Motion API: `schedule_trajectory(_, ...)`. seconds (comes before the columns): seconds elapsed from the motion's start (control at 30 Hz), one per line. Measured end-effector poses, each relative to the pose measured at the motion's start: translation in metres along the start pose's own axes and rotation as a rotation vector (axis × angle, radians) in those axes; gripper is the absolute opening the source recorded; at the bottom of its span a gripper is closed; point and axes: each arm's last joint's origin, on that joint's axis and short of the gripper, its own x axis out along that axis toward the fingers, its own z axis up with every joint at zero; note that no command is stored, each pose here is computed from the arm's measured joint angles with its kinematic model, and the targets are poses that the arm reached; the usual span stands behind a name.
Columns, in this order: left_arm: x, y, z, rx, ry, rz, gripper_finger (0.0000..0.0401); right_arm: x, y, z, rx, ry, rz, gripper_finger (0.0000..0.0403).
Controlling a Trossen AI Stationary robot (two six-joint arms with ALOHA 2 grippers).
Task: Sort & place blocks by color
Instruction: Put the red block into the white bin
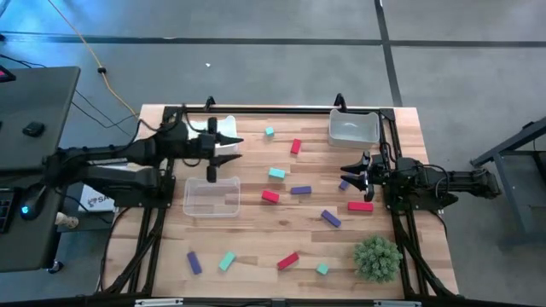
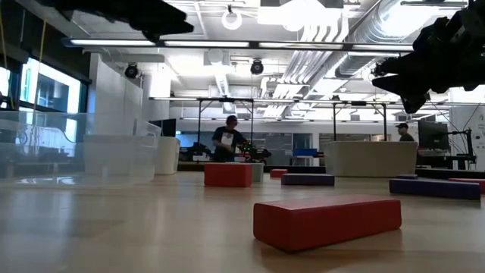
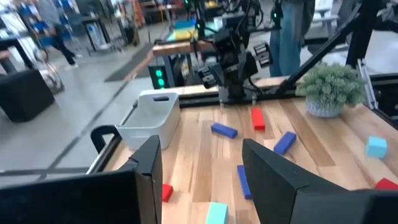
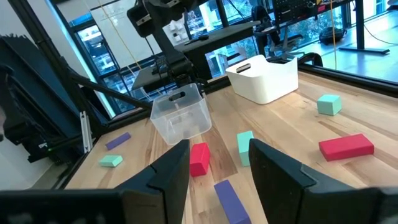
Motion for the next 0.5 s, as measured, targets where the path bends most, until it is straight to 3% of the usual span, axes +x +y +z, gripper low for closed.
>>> schedule_trajectory(0.33, 0.047, -0.008, 0.016, 0.001, 0.098, -0.086, 0.0143, 0.000, 0.000, 0.000, -0.003, 0.000, 0.000, 0.0156)
schedule_trajectory(0.5, 0.073, -0.022, 0.007, 0.006, 0.177, -0.149, 0.0143, 0.000, 0.000, 0.000, -0.004, 0.000, 0.000, 0.0156)
